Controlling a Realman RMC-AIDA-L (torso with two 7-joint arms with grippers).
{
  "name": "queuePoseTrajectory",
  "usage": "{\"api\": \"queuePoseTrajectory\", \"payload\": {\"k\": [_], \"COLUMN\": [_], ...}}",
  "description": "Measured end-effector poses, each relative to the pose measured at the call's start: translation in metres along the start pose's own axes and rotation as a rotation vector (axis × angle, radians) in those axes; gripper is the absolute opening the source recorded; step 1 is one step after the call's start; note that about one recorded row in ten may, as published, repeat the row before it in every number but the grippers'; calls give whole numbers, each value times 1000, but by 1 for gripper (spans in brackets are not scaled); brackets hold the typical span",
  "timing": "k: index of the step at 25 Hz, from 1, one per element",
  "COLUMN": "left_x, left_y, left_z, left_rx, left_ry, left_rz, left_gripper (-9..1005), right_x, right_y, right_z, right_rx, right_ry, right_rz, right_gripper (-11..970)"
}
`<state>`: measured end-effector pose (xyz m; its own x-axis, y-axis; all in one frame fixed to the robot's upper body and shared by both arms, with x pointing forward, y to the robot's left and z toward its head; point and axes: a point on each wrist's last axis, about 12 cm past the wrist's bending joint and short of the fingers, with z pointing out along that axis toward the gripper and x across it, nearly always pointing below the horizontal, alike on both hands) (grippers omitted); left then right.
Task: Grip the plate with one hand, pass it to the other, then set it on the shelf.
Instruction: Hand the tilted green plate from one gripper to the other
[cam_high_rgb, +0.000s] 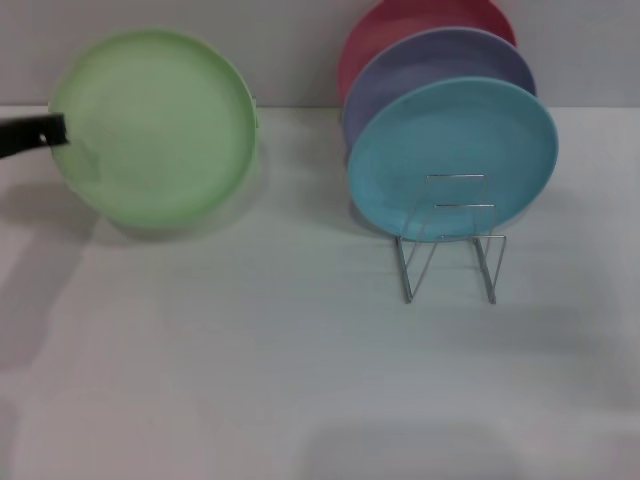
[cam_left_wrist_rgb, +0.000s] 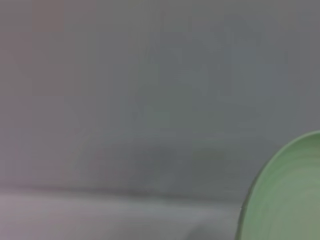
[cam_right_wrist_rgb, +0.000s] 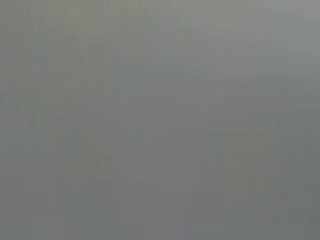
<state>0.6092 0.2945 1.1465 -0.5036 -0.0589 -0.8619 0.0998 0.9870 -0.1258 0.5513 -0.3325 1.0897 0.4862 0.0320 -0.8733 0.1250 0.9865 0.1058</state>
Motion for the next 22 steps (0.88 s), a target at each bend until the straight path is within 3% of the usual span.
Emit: {"api": "queuePoseTrajectory", "payload": {"k": [6,13,15,18,22], "left_x": [11,35,51,60,87], "left_y": [-5,-32,-44,-50,-66], "left_z": [-4,-10,-14,-16,-24], "left_rx": [-37,-46,-42,-38,-11], "left_ry": [-192,-413,-510,-554,-667], "left_rz": [46,140,173,185,229], "left_gripper": [34,35,35,35,35], "right_x": [1,2,2,2,3], "right_y": [1,0,-2,-2,-3], "right_z": [-3,-7,-9,-11,-18], "right_rx": [3,10,11,5,-22], "right_ry": [5,14,18,22,32], "right_rz": [0,-4,-8,-11,-21], "right_gripper": [622,625,625,625,625]}}
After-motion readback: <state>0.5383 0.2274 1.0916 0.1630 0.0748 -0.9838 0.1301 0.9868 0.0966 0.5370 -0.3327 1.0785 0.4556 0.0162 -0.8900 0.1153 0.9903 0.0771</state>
